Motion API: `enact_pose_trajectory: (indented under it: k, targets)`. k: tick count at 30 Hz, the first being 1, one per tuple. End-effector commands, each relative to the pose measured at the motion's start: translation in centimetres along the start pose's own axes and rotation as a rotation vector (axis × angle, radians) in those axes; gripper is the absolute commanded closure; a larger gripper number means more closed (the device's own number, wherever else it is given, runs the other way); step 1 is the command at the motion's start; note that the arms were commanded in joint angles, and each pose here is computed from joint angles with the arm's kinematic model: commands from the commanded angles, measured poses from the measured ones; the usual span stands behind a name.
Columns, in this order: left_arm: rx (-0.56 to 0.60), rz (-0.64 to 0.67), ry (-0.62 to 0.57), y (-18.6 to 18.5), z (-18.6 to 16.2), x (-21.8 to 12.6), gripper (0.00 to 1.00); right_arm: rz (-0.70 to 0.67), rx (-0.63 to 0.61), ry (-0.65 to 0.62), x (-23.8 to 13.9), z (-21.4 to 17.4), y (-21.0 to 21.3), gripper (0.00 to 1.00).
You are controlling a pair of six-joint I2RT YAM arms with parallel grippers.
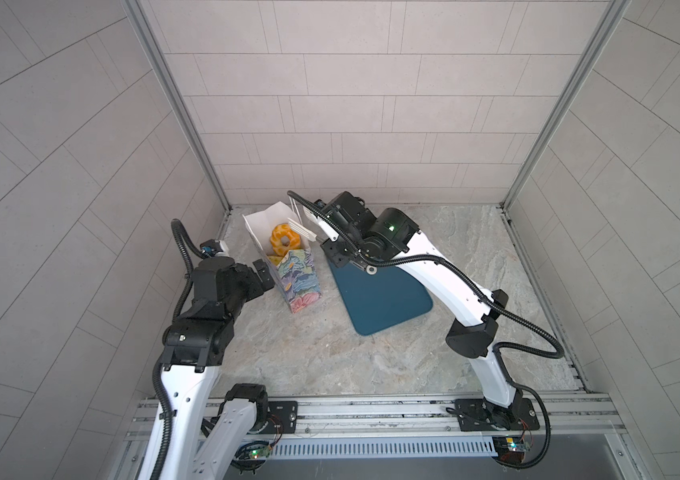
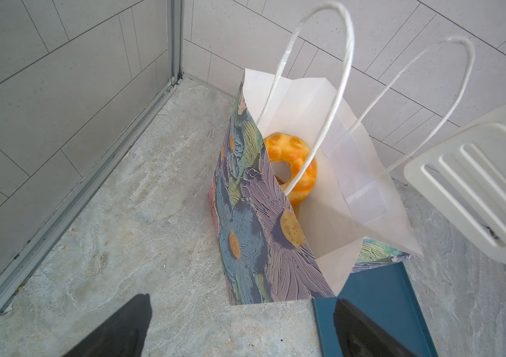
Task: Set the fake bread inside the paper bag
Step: 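Withdraw the empty right tongs from the bag back over the tray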
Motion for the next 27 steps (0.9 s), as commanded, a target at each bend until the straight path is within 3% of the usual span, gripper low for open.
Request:
enact_pose_trajectory:
  k: [1, 17, 27]
  targets:
    - [0.005, 0.005, -0.016, 0.0, 0.7, -0.8, 0.00, -0.036, 0.008, -0.070, -3.7, 1.2, -1.8, 0.52]
    - [0.012, 0.010, -0.013, -0.1, 0.4, -0.7, 0.00, -0.209, 0.067, -0.031, -4.0, -0.8, -7.4, 0.52]
    - [0.015, 0.015, -0.021, -0.1, 0.3, -0.9, 0.00, -0.361, 0.109, 0.096, -1.1, -4.8, -12.6, 0.51]
Point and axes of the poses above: each gripper's point midway between its finger pads, its own x axis out along the fingers, its own y axis along the line the jaws close on, z = x × y, the point moved 2 cm from there along -x, back along the fingers, and after that the axes turned 14 degrees about x, right-handed, at the moved point
